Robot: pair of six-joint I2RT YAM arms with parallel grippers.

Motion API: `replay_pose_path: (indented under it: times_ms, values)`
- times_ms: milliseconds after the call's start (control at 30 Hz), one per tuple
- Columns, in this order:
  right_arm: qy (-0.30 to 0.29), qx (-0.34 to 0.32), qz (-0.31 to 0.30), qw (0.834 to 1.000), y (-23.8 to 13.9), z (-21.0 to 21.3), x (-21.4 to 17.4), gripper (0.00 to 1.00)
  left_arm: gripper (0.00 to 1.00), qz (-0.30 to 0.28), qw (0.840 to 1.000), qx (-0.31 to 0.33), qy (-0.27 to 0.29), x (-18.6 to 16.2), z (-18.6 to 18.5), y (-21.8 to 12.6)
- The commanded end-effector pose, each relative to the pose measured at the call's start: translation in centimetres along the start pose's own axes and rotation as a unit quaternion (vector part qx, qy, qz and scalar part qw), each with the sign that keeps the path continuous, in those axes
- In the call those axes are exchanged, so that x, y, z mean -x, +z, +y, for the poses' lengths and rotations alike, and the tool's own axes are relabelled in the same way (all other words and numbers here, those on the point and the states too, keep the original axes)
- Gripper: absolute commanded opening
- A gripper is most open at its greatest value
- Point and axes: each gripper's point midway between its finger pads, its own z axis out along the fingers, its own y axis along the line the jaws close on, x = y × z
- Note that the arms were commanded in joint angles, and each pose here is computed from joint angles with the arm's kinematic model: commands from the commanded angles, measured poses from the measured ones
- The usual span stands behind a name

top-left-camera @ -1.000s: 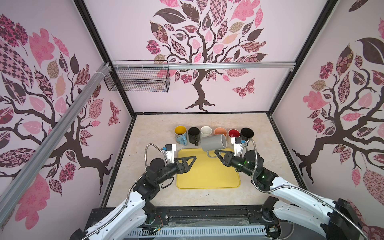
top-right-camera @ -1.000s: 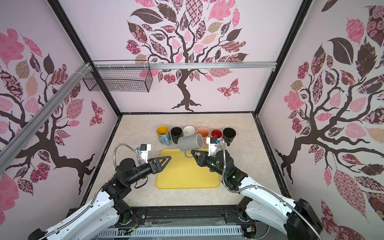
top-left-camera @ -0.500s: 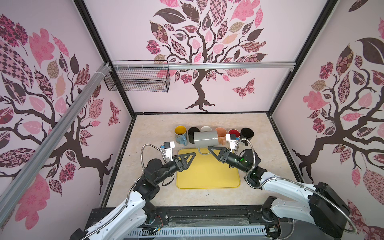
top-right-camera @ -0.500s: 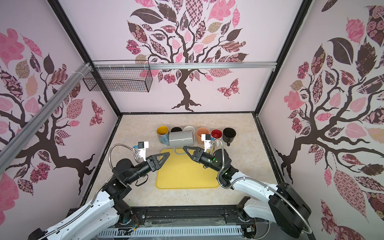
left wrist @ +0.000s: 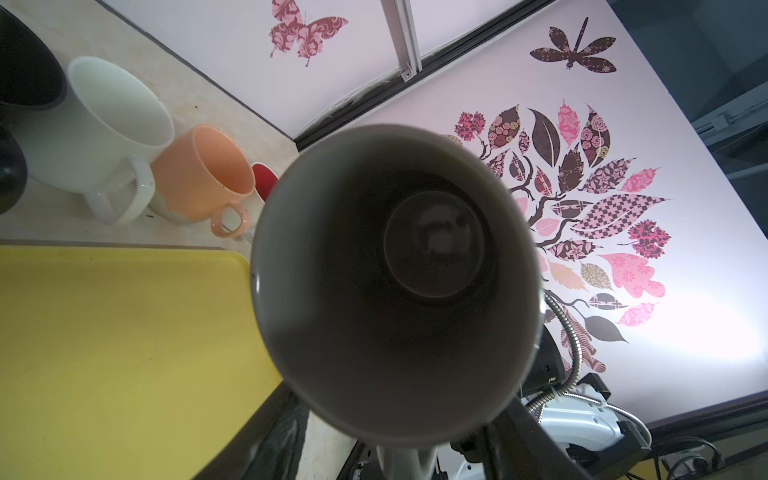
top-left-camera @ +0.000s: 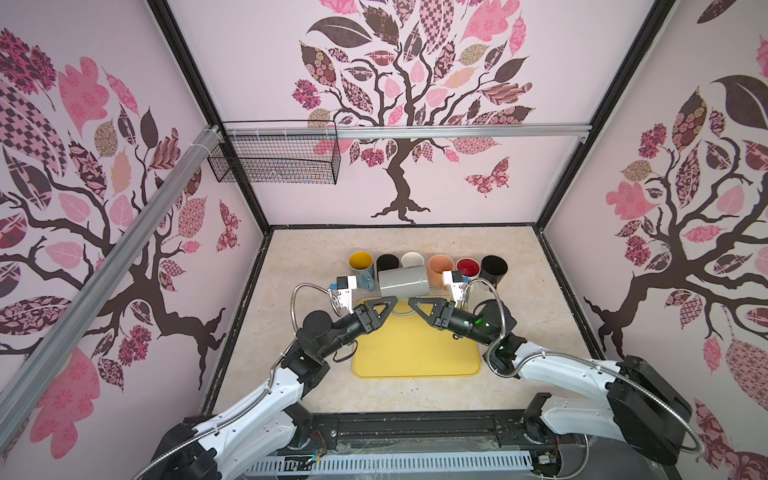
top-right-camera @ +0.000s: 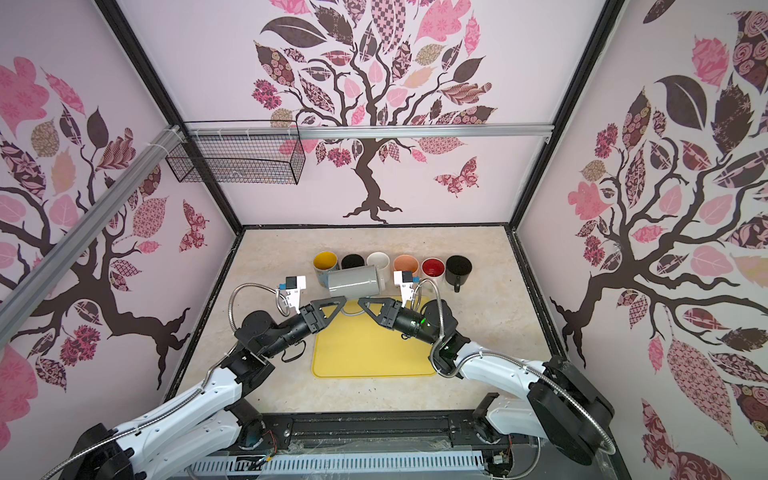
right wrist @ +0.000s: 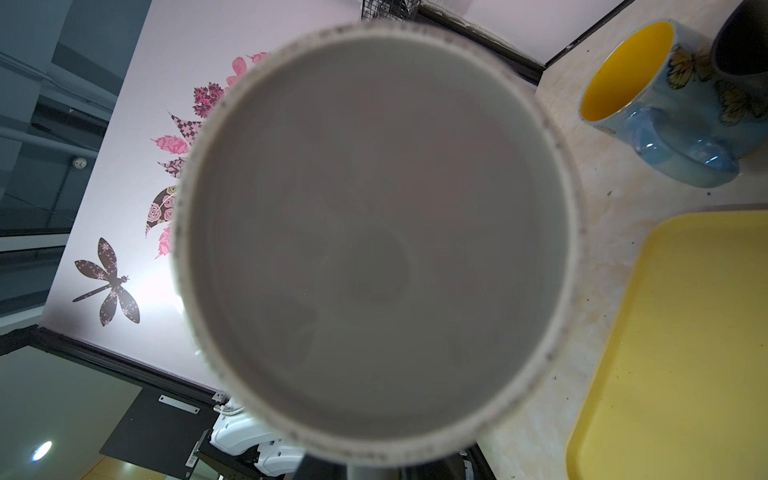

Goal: Turn the mug right side up
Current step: 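Close left gripper on the grey mug's rim beside the right gripper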

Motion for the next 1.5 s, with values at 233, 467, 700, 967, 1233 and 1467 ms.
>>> replay_pose_path:
  times_ms: [233,467,700,967,1233,1467]
  values:
    - [-0.076,0.133,-0.040,0.987,1.0,7.2,0.7,0.00,0.51,-0.029,0.995,-0.094,-0.014,2.1,-4.8,0.5]
    - [-0.089,0.131,-0.028,0.987,1.3,7.1,0.0,0.00,0.40,-0.033,0.995,-0.093,-0.012,2.2,-4.9,0.5]
    - [-0.098,0.123,-0.003,0.987,1.8,6.8,-0.7,0.00,0.14,-0.034,0.995,-0.094,-0.010,2.3,-5.0,0.5]
    - [-0.089,0.113,0.008,0.990,1.8,6.0,-1.2,0.00,0.01,-0.035,0.995,-0.094,0.015,2.4,-5.5,0.2]
    - [-0.072,0.091,0.030,0.993,2.4,4.8,-1.9,0.21,0.00,-0.051,0.994,-0.038,0.084,3.3,-5.9,-0.9]
    - [-0.074,0.076,0.035,0.994,2.6,4.3,-1.9,0.43,0.00,-0.063,0.990,-0.006,0.127,4.0,-6.4,-2.1]
